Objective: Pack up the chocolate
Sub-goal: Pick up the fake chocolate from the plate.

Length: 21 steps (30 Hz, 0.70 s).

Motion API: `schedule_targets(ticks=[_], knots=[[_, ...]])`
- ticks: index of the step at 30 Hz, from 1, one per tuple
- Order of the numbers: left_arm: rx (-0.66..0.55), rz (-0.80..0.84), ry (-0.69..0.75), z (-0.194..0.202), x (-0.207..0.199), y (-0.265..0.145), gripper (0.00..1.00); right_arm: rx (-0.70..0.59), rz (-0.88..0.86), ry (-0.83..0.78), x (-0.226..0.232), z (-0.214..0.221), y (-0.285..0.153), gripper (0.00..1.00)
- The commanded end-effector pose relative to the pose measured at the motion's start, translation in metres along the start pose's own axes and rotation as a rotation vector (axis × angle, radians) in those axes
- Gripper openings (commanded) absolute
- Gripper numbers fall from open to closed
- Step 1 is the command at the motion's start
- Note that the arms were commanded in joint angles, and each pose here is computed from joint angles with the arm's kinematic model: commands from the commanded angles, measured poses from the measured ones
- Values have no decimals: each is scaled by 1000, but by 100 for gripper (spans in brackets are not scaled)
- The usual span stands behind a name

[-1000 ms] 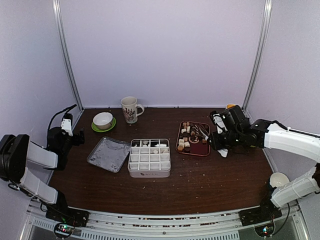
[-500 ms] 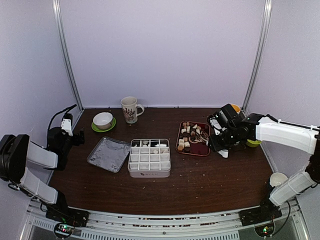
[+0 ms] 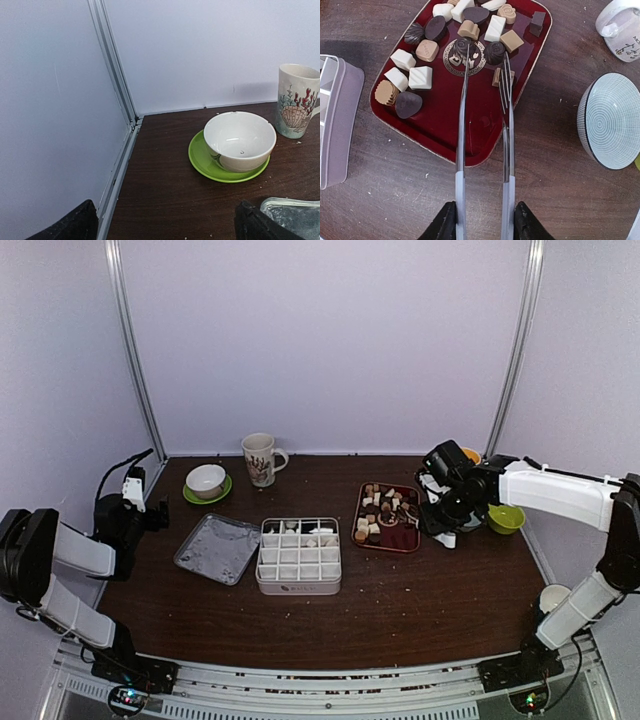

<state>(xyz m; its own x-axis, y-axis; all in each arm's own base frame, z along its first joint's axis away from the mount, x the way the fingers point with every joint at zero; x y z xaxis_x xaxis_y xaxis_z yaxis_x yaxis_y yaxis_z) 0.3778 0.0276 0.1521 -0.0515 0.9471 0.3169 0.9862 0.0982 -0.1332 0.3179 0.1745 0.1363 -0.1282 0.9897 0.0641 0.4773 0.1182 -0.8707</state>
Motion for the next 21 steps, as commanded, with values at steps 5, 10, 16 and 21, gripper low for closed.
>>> schedule_targets(ticks=[5, 10, 16, 21], knots=[[-39, -13, 1, -12, 5, 4, 98, -10, 15, 34, -2, -18, 5, 38], [-38, -13, 1, -12, 5, 4, 98, -21, 25, 25, -4, -21, 3, 38], [-37, -12, 1, -12, 5, 4, 98, -38, 31, 25, -7, -24, -1, 38], [-38, -14, 1, -12, 6, 4, 98, -26, 49, 25, -10, -24, 5, 38]])
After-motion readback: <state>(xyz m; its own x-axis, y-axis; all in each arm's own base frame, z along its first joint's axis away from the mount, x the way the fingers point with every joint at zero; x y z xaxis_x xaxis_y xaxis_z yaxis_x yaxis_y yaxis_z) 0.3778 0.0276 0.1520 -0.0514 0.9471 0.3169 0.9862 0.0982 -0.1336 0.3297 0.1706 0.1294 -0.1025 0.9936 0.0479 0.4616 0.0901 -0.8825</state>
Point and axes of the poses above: each gripper's point midway between its finger pads, its own y axis out along the fingers, its own x axis along the line the jaws close on, z = x × y, the point moved 1 cm from there along -y, back along the fingers, and after that the axes turned 9 degrees about y, right-handed, at the moved point
